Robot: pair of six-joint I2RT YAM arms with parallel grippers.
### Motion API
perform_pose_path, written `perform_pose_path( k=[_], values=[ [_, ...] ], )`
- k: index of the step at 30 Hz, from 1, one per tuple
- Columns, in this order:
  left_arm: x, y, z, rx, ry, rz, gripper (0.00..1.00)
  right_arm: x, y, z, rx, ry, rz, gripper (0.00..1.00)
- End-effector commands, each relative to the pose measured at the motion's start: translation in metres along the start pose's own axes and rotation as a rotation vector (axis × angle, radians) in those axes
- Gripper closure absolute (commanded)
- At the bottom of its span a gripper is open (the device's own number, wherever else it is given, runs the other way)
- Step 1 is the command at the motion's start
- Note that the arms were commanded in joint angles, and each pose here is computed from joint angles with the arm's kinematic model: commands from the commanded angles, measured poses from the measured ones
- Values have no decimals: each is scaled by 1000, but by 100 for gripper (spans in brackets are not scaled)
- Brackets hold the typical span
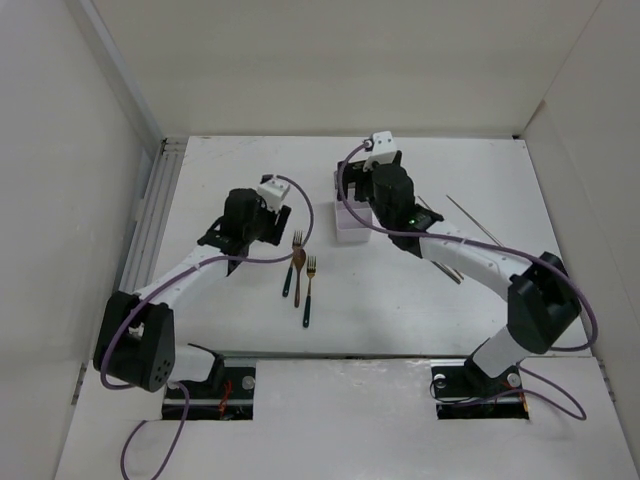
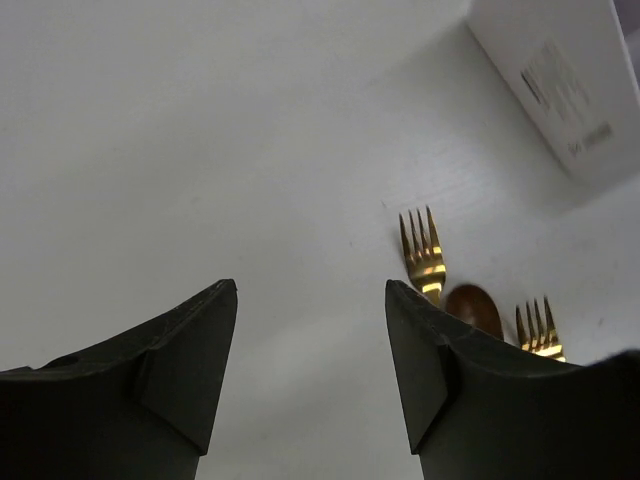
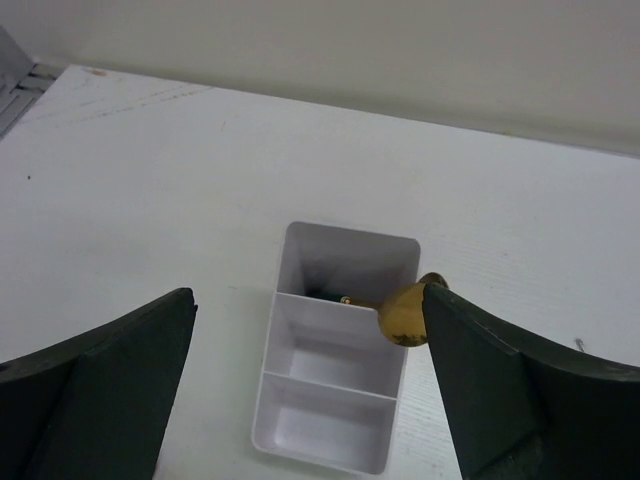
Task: Sort the eating utensils into containers
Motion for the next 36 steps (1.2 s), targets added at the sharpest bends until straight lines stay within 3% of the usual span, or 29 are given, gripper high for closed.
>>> perform_pose_path(
  k=[1, 5, 10, 14, 28, 36],
  values=[
    [-23, -21, 1, 111, -249, 257, 43, -3, 29, -31, -41, -27, 24, 0],
    [-36, -41, 2, 246, -330, 400, 39, -6, 29, -42, -19, -51, 35, 0],
    [-42, -53, 6, 362, -387, 335, 39, -13, 39, -53, 33, -103, 4, 0],
    [-45, -68, 11, 451, -406, 317, 44, -16, 49, -61, 7, -111, 17, 0],
    [-53, -39, 6, 313, -456, 232, 41, -29, 42, -78, 0, -167, 31, 0],
    [-56, -55, 20, 394, -439, 231, 41, -39, 41, -88, -15, -230, 12, 0]
  ],
)
Point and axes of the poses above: each gripper's point midway between its finger pads, its own z axis out along the fingers, its own x axis along the line the jaws close on, y = z × x, the point moved 9 cm from there along -z, back along the fingers, and after that the axes turned 2 degrees about z, right-handed, at the moved point
